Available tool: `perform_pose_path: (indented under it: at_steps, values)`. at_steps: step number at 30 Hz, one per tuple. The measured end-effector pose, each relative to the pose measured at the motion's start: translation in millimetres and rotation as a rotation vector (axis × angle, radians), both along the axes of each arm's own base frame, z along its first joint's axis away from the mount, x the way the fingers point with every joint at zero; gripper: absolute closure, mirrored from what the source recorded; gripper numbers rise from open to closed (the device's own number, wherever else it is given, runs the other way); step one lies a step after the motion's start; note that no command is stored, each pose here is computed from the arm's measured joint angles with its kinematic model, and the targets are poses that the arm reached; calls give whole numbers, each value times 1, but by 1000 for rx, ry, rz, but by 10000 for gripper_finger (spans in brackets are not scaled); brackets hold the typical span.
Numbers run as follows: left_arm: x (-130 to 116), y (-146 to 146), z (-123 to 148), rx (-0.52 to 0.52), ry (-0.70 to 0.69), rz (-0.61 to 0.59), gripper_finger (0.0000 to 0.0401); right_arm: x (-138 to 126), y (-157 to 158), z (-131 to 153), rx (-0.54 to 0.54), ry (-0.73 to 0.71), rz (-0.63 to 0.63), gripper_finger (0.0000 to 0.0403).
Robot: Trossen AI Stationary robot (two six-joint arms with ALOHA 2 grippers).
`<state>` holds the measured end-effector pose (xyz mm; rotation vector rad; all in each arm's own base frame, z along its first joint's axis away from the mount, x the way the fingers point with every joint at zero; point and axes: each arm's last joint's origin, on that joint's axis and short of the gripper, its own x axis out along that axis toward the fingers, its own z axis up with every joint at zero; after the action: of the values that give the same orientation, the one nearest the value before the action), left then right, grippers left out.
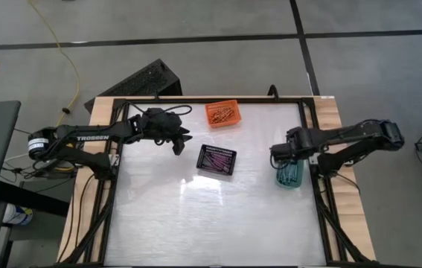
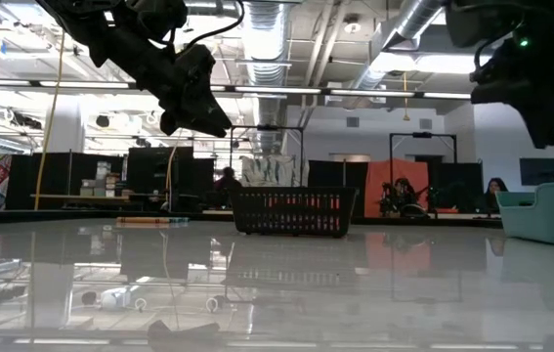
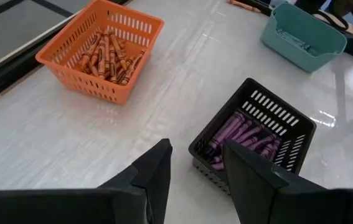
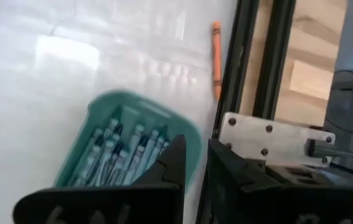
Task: Sort crayons
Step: Put the orange crayon into the orange bin
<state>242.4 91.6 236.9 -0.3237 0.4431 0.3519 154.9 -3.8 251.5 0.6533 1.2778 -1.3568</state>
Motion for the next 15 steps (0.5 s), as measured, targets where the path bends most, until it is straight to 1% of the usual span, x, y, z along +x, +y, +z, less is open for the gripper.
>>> perform_pose_path:
  at_steps: [6,12,15]
  values:
    - [0,0,0,0,0,0,269,1,-9,0,-61,-11,-24,341]
    - [0,0,0,0,0,0,269,4,-16,-1,-41,-14,26,341]
    - [0,0,0,0,0,0,269,6,-18,-1,-39,-29,29,341]
